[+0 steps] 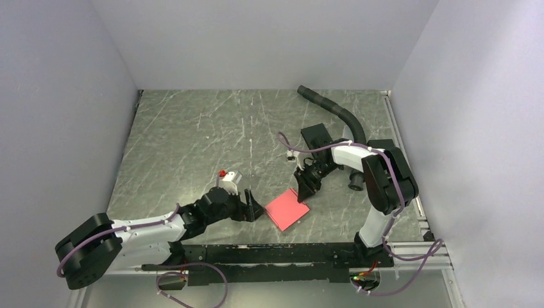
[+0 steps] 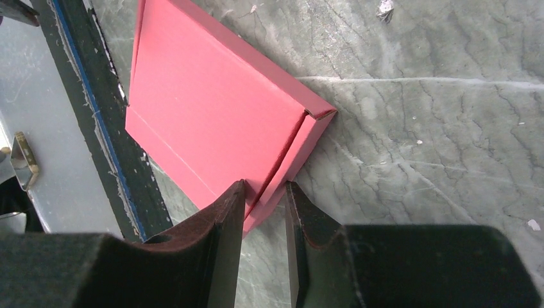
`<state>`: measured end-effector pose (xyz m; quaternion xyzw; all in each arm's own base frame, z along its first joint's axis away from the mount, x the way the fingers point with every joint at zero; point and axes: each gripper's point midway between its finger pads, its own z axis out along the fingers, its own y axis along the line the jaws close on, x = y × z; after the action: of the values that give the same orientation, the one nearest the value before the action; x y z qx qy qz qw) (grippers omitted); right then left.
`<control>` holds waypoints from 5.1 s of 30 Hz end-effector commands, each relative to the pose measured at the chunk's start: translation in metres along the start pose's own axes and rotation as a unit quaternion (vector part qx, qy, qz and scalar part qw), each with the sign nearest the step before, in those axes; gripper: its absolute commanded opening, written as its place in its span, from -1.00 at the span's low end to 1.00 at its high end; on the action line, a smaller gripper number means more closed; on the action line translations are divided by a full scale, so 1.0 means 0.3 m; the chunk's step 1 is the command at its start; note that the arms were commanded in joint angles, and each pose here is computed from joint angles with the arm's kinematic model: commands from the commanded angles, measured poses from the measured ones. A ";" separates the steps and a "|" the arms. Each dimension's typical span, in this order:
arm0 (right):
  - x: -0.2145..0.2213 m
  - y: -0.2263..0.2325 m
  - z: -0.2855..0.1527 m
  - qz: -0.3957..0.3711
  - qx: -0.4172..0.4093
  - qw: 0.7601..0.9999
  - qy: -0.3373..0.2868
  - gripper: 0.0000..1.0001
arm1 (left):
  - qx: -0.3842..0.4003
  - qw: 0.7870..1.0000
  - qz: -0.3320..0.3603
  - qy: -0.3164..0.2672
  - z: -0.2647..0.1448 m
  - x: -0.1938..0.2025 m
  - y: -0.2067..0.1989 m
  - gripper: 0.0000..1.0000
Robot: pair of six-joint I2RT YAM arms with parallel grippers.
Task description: Fold the paper box
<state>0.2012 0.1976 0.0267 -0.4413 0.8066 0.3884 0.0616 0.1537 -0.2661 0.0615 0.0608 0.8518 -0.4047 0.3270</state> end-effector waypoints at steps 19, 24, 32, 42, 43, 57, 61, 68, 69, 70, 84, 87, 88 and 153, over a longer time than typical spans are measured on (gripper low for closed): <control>-0.041 -0.051 -0.014 -0.042 0.037 0.998 -0.009 -0.33 | -0.047 0.954 0.209 0.210 0.228 0.040 0.003 0.78; -0.063 -0.046 -0.049 -0.057 0.049 0.997 -0.023 -0.20 | -0.097 0.946 0.199 0.238 0.246 0.076 0.078 0.63; -0.137 -0.045 -0.269 -0.139 0.133 0.975 -0.109 0.06 | -0.117 0.942 0.187 0.254 0.240 0.109 0.116 0.55; 0.072 0.299 -0.198 -0.555 0.006 0.825 -0.108 -0.31 | -0.088 0.950 0.171 0.247 0.239 0.105 0.079 0.54; 0.075 0.315 -0.177 -0.569 -0.004 0.816 -0.102 -0.37 | -0.084 0.950 0.169 0.248 0.239 0.107 0.075 0.54; -0.012 0.382 0.138 -0.606 0.009 0.795 0.032 -0.78 | -0.055 0.951 0.148 0.265 0.237 0.119 0.058 0.55; 0.000 0.379 0.156 -0.607 0.008 0.794 0.043 -0.78 | -0.053 0.950 0.148 0.270 0.238 0.123 0.061 0.54; 0.032 0.359 0.197 -0.604 0.009 0.793 0.078 -0.79 | -0.050 0.949 0.148 0.276 0.241 0.126 0.064 0.54; 0.035 0.356 0.202 -0.603 0.009 0.793 0.081 -0.79 | -0.049 0.949 0.147 0.276 0.241 0.127 0.063 0.54; 0.038 0.353 0.206 -0.602 0.009 0.794 0.084 -0.80 | -0.048 0.948 0.147 0.277 0.241 0.130 0.062 0.54; 0.055 0.377 0.233 -0.603 -0.004 0.791 0.100 -0.83 | -0.044 0.945 0.141 0.293 0.245 0.159 0.076 0.53; 0.041 0.412 0.219 -0.608 -0.013 0.789 0.082 -0.82 | -0.048 0.942 0.138 0.301 0.242 0.174 0.095 0.52; 0.037 0.416 0.218 -0.608 -0.013 0.790 0.080 -0.81 | -0.051 0.941 0.137 0.304 0.240 0.179 0.103 0.51; -0.007 0.135 0.239 -0.535 0.184 0.808 0.164 -0.80 | -0.041 0.928 0.069 0.363 0.226 0.326 0.179 0.20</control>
<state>0.1160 0.2784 0.0138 -0.8407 0.4756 0.1638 0.2005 0.2022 -0.3747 0.0269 0.2810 0.8378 -0.4194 0.2079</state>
